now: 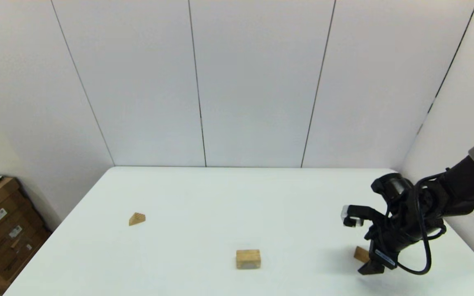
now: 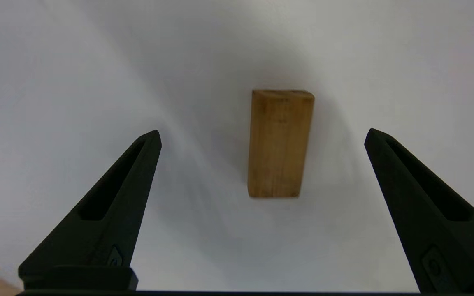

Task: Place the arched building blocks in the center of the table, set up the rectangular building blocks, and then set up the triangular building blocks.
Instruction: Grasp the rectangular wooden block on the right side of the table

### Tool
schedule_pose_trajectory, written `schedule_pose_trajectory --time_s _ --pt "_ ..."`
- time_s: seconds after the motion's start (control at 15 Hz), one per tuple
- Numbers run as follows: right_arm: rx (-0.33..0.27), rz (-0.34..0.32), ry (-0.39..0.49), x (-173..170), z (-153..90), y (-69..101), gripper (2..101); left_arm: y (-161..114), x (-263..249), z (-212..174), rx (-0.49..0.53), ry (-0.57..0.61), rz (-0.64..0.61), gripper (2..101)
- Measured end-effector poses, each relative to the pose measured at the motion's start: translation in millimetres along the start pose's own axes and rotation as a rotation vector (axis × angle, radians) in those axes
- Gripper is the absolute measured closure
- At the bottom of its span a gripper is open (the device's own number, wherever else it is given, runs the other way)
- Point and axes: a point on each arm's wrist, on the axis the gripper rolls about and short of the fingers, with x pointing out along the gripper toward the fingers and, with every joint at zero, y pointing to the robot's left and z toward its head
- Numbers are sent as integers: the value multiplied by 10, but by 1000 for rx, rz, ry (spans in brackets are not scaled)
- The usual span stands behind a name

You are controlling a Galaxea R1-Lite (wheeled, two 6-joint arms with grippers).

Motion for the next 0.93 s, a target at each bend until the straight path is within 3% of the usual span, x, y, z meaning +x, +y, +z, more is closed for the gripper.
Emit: schedule_pose_trajectory --time_s 0.27,0.87,0.93 --pt "7 -3 46 90 -35 -3 43 0 0 0 0 0 0 54" --pt "26 -11 48 144 -81 -54 47 0 0 0 0 0 0 54" --pt "26 -10 48 145 -81 -53 164 0 0 0 0 0 0 54"
